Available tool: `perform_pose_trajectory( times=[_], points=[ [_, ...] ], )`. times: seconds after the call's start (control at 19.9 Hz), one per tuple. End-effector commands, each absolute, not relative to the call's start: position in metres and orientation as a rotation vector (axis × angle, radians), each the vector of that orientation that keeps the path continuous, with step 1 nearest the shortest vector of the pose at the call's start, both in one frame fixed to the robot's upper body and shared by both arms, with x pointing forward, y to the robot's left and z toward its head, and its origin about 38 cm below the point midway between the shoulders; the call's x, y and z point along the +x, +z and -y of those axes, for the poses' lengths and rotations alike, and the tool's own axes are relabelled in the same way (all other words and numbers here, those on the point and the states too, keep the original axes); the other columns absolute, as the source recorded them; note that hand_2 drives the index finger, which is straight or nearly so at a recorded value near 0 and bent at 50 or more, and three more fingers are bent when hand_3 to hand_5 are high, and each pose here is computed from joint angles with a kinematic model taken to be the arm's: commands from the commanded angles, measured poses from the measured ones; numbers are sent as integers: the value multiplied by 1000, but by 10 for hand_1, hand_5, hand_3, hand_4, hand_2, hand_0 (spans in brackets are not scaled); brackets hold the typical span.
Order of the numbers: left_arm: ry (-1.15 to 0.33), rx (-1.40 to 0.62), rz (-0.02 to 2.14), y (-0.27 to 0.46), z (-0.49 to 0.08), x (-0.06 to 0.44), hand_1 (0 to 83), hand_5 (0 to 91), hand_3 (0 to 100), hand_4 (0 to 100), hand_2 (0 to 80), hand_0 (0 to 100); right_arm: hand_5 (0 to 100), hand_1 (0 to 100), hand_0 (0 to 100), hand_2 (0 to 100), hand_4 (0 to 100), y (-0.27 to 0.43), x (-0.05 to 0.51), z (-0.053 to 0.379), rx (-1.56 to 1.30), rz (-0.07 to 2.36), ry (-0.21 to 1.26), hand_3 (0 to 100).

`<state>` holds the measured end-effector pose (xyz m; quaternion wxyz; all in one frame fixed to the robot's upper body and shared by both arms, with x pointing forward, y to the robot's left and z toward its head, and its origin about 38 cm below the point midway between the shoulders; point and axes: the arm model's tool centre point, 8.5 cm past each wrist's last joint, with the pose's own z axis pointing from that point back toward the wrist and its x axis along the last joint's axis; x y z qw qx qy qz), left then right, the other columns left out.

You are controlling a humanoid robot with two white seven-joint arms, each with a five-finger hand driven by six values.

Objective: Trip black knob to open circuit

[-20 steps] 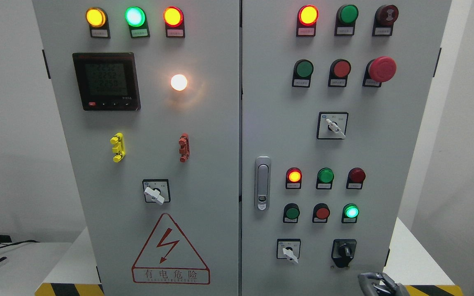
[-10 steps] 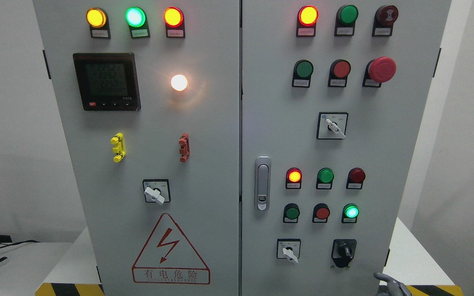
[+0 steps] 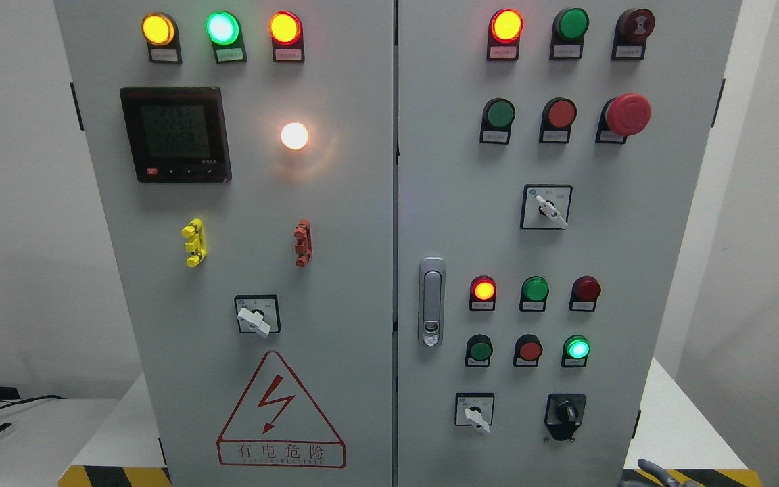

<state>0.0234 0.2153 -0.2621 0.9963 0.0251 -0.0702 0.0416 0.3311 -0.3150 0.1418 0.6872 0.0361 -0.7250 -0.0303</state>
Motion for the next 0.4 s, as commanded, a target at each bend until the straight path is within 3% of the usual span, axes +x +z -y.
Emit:
perform_pose_trajectory(
  times=[0.0, 0.35],
  points=[
    [53, 49, 141, -262, -215, 24, 389, 0, 0, 0, 0, 120, 239, 0, 0, 177, 245, 147, 325, 321, 65, 1634, -60, 328],
    [53, 49, 141, -262, -215, 24, 389, 0, 0, 0, 0, 120, 219, 0, 0, 169, 226, 146, 326, 317, 74, 1632, -56, 288]
  ],
)
